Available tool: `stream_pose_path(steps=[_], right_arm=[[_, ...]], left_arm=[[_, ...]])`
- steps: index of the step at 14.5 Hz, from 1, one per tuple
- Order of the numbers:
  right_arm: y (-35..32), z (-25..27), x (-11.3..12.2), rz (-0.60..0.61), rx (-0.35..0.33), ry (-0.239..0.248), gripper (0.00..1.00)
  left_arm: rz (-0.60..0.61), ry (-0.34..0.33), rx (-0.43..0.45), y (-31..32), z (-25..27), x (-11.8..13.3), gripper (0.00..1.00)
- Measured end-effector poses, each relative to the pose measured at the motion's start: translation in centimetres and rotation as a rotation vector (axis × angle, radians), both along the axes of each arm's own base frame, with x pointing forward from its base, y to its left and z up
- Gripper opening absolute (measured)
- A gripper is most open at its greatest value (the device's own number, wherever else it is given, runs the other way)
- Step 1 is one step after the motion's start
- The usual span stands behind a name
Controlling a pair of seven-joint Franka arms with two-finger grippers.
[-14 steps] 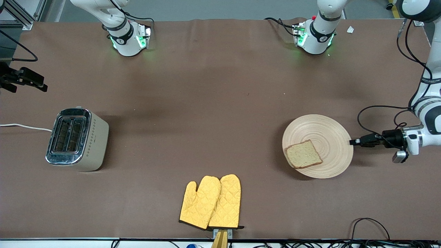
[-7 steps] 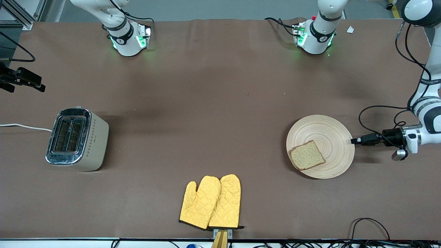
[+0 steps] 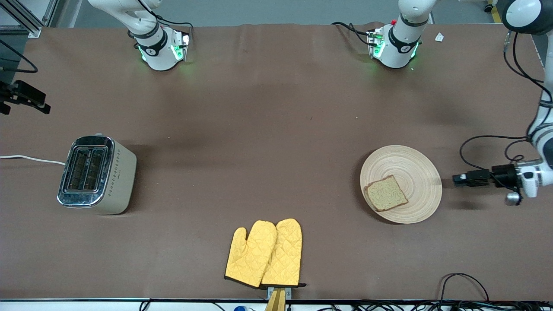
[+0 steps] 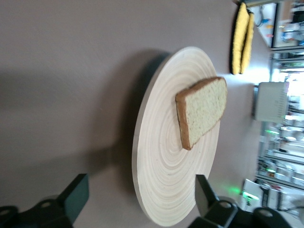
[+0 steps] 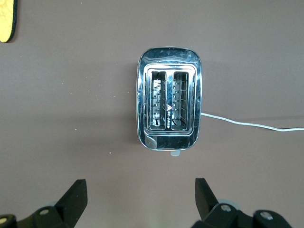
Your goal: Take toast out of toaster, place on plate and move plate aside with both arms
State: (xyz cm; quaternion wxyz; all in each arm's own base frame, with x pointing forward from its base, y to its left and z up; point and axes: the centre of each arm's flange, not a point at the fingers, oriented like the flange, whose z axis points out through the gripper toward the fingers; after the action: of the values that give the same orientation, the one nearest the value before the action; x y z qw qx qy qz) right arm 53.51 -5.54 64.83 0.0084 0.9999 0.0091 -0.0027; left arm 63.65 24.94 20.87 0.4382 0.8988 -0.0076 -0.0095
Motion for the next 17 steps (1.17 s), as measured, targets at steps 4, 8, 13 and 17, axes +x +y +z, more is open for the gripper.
stream_pose_path(steps=[4,8,13,17], right_arm=[[-0.1,0.2,-0.1,0.028,0.000,0.003,1.00],[-0.3,0.0,0.1,0.025,0.000,0.000,1.00],[-1.7,-1.9,0.0,0.004,0.002,0.010,1.00],[-1.3,-1.8,-1.1,0.009,0.011,0.005,1.00]], left_arm=[[-0.019,0.020,0.181,-3.2,12.1,2.6,1.00],[-0.041,-0.005,0.488,-13.8,27.0,3.1,1.00],[-0.049,-0.006,0.730,-24.3,37.2,-0.8,1.00],[-0.031,-0.013,0.810,-27.8,41.3,-3.6,1.00]])
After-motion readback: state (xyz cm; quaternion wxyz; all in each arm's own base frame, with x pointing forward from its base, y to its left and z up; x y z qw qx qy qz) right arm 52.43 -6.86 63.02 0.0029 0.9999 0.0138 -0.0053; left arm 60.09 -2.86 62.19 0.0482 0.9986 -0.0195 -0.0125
